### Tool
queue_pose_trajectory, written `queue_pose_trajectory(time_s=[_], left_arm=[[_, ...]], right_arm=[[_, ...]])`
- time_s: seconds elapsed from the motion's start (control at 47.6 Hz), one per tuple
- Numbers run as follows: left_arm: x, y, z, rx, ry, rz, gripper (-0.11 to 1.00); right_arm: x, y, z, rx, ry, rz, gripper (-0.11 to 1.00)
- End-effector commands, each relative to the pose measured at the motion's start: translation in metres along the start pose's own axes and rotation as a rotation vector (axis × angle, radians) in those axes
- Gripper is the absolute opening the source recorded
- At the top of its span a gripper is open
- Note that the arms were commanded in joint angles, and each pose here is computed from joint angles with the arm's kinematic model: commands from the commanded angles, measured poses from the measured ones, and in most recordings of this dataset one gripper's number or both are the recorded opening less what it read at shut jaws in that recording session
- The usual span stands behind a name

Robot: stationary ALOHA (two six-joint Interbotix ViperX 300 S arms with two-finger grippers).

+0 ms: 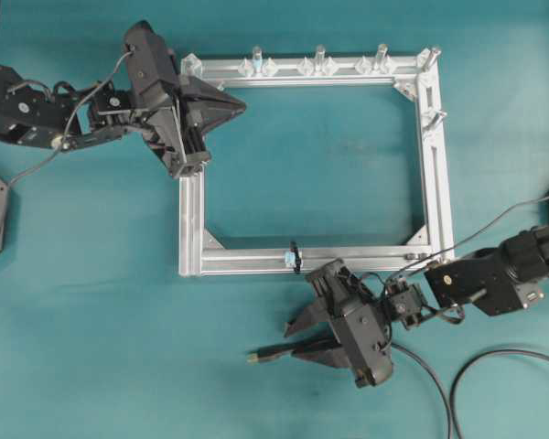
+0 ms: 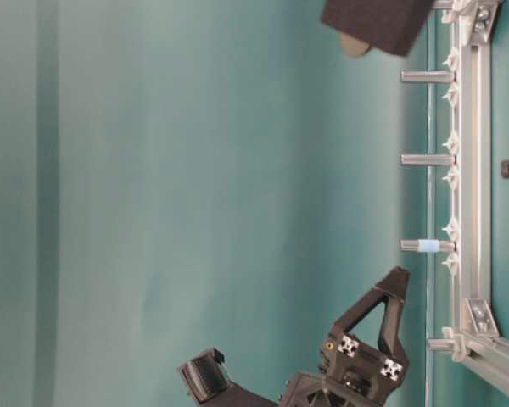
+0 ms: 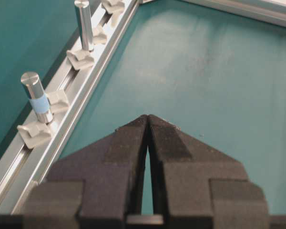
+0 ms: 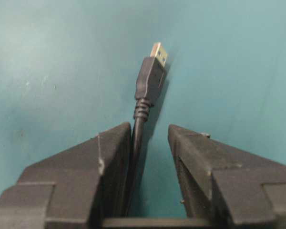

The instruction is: Insert the wire through the string loop located in the center.

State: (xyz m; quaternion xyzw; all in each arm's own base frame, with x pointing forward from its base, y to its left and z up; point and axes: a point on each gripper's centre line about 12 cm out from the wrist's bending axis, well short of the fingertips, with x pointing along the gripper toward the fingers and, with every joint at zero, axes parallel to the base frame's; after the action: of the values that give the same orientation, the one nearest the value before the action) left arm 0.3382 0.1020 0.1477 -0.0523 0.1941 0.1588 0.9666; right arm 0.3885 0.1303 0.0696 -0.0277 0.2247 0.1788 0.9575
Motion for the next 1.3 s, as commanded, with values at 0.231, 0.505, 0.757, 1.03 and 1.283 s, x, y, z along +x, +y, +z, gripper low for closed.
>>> queue_pose_trajectory(time_s=[0.231, 0.505, 0.757, 1.03, 1.283], left_arm=[[-0.003, 0.000, 0.010, 0.001, -0.032, -0.001, 0.00], [-0.003, -0.002, 0.011, 0.000, -0.035, -0.005, 0.00], [-0.002, -0.003, 0.012, -0.001, -0.040, -0.009, 0.00], [-0.002, -0.003, 0.013, -0.002, -0.040, -0.009, 0.00], [-0.002, -0.003, 0.012, -0.002, -0.040, -0.008, 0.00]], right_arm=[[-0.001, 0.002, 0.002, -0.004, -0.003, 0.005, 0.42], [-0.004, 0.002, -0.002, 0.000, 0.008, 0.004, 0.42], [-0.004, 0.002, -0.003, 0.023, 0.015, 0.003, 0.34], [-0.004, 0.004, -0.011, 0.018, 0.075, 0.009, 0.07], [-0.004, 0.004, -0.010, 0.016, 0.076, 0.011, 0.07]])
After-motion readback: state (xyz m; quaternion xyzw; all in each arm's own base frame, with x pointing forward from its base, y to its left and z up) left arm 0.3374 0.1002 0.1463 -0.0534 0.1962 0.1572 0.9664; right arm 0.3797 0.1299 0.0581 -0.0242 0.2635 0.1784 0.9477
